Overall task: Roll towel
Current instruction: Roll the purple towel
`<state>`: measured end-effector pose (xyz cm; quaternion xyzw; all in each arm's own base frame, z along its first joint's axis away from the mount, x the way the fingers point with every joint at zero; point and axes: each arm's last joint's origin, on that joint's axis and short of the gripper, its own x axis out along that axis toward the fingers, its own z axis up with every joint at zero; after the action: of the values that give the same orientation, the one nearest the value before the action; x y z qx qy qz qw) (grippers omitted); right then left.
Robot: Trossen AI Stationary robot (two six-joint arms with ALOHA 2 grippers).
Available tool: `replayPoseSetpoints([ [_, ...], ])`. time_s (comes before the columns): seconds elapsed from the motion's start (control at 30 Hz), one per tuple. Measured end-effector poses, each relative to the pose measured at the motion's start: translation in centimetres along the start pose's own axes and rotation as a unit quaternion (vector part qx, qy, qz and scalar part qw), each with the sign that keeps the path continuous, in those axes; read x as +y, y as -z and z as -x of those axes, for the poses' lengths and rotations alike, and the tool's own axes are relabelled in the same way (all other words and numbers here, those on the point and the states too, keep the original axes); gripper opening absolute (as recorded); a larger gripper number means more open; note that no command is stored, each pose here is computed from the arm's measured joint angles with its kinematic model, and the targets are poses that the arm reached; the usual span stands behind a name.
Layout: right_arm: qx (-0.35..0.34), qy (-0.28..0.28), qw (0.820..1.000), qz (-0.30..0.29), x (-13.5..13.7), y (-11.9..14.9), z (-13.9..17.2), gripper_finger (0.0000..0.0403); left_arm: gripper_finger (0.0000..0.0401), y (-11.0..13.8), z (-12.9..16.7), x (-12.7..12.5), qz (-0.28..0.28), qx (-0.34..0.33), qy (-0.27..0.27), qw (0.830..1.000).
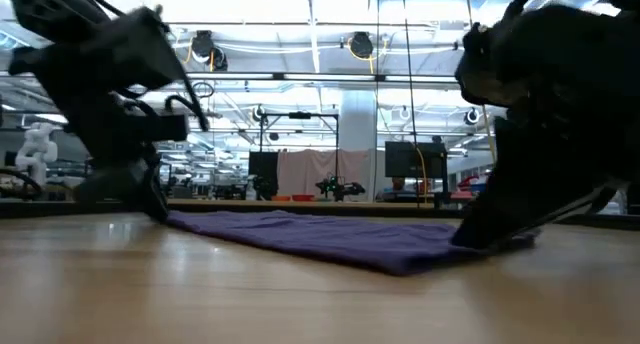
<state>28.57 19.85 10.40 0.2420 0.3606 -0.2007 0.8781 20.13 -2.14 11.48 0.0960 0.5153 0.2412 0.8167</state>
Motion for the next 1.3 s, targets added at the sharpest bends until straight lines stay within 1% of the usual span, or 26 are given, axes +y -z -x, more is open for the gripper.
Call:
replayPoseSetpoints([
  [0.13,-0.027,-0.040,0.998,-0.028,0.8,-0.6,-0.1,0.0000,0.0067,-1.1,-1.1,1.7,-0.023,-0.012,-0.018,1.000],
  [0.23,-0.041,-0.045,0.997,-0.044,1.2,-1.3,0.0,0.0000,0.0067,-1.6,-1.9,3.0,-0.032,-0.013,-0.034,0.999],
  [0.33,-0.053,-0.043,0.998,-0.016,1.8,-2.2,0.3,0.0000,0.0067,-1.5,-2.3,4.2,-0.028,0.003,-0.043,0.999],
  [0.37,-0.055,-0.040,0.998,-0.001,1.9,-2.6,0.4,0.0000,0.0067,-1.4,-2.3,4.4,-0.027,0.011,-0.032,0.999],
  [0.47,-0.057,-0.028,0.997,0.041,2.1,-3.8,0.7,0.0000,0.0067,-0.9,-1.8,4.7,-0.008,0.038,0.031,0.999],
  [0.53,-0.050,-0.006,0.996,0.078,1.9,-4.4,1.0,0.0000,0.0067,-0.5,-1.1,4.8,0.020,0.055,0.066,0.996],
  [0.6,-0.038,0.020,0.993,0.111,1.7,-5.0,1.2,0.0000,0.0067,-0.4,-0.3,4.7,0.059,0.054,0.104,0.991],
  [0.67,-0.022,0.051,0.989,0.138,1.1,-5.3,1.2,0.0000,0.0067,-1.0,0.3,4.1,0.096,0.022,0.148,0.984],
  [0.73,-0.009,0.074,0.985,0.158,0.4,-5.5,1.1,0.0000,0.0067,-1.6,0.9,3.3,0.113,-0.017,0.179,0.977],
  [0.8,-0.001,0.093,0.982,0.166,-0.3,-5.6,0.8,0.0000,0.0067,-2.4,1.3,2.4,0.119,-0.066,0.198,0.971],
  [0.87,0.001,0.105,0.982,0.157,-0.9,-5.5,0.3,0.0000,0.0067,-2.9,1.2,1.8,0.116,-0.094,0.193,0.970],
  [0.9,0.003,0.109,0.983,0.150,-1.2,-5.3,0.2,0.0000,0.0067,-3.0,0.9,1.5,0.114,-0.095,0.190,0.971],
  [1.0,0.004,0.113,0.986,0.120,-1.9,-4.6,-0.4,0.0000,0.0067,-2.8,-0.3,1.1,0.108,-0.079,0.173,0.976],
  [1.07,0.012,0.118,0.987,0.104,-2.3,-3.7,-0.7,0.0000,0.0067,-2.4,-1.3,0.9,0.103,-0.057,0.150,0.982],
  [1.1,0.018,0.119,0.988,0.096,-2.3,-3.3,-0.9,0.0000,0.0067,-2.3,-1.8,0.9,0.099,-0.049,0.136,0.985],
  [1.2,0.015,0.113,0.991,0.071,-2.0,-2.6,-1.1,0.0000,0.0067,-2.5,-3.0,1.0,0.094,-0.055,0.090,0.990],
  [1.3,0.005,0.091,0.995,0.044,-1.4,-2.0,-1.4,0.0000,0.0067,-2.9,-3.8,1.1,0.078,-0.077,0.068,0.992],
])
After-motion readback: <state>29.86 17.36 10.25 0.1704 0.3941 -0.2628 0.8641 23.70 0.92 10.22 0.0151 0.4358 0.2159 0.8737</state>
